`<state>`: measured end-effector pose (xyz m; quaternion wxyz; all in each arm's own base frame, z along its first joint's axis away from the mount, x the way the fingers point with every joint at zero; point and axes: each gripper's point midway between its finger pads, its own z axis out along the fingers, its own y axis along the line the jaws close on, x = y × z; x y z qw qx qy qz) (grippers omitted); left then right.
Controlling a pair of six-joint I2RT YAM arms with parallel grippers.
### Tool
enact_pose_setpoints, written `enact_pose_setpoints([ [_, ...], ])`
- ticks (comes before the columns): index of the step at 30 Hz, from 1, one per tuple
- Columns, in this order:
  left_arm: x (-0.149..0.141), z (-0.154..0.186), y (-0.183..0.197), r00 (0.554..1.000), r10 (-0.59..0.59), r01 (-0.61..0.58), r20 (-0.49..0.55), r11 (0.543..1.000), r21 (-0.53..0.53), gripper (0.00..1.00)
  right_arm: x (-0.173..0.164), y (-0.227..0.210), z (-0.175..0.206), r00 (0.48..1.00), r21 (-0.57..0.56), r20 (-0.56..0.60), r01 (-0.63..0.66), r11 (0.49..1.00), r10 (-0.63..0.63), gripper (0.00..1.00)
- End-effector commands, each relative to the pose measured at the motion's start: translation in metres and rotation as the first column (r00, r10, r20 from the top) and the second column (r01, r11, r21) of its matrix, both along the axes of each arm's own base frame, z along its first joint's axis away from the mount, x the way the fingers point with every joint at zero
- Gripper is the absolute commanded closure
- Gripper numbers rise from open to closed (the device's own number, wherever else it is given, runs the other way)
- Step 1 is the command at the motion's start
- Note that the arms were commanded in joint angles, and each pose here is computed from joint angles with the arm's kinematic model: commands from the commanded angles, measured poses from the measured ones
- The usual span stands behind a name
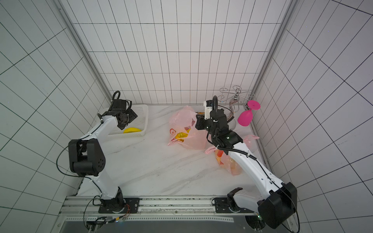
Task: Place the banana into a plastic bag & tie a knot
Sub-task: Pick up the banana from the basket.
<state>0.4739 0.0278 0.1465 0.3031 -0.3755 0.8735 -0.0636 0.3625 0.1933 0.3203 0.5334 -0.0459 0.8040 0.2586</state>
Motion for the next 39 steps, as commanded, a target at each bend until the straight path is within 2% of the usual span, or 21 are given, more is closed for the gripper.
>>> enact_pose_setpoints([
  [1,-0.001,-0.016,-0.003,0.999,0.024,-0.025,-0.046,0.999,-0.036,0.11,-0.005,-0.004,-0.008,1.0,0.025,0.0,0.0,1.0,0.0,1.0],
  [23,0.004,-0.102,-0.005,0.966,0.056,-0.078,-0.254,0.994,-0.075,0.2,-0.009,-0.006,-0.007,1.0,0.049,0.006,0.005,0.999,-0.005,1.0],
  [30,0.015,-0.101,0.0,0.968,0.053,-0.062,-0.245,0.998,-0.032,0.36,-0.009,-0.007,-0.009,1.0,0.047,0.001,0.009,0.999,-0.009,1.0],
  [32,0.017,-0.098,0.003,0.97,0.059,-0.065,-0.237,0.998,-0.018,0.46,-0.008,-0.006,-0.009,1.0,0.048,0.0,0.008,0.999,-0.008,1.0],
  [34,0.017,-0.097,0.003,0.97,0.059,-0.065,-0.235,0.998,-0.014,0.47,-0.008,-0.006,-0.007,1.0,0.048,0.003,0.008,0.999,-0.008,1.0],
  [36,0.019,-0.095,0.003,0.972,0.059,-0.064,-0.227,0.998,-0.013,0.56,-0.008,-0.006,-0.008,1.0,0.047,0.002,0.008,0.999,-0.008,1.0],
  [39,0.019,-0.093,0.004,0.975,0.064,-0.068,-0.215,0.998,-0.012,0.61,-0.007,-0.007,-0.006,1.0,0.041,0.003,0.009,0.999,-0.01,1.0],
])
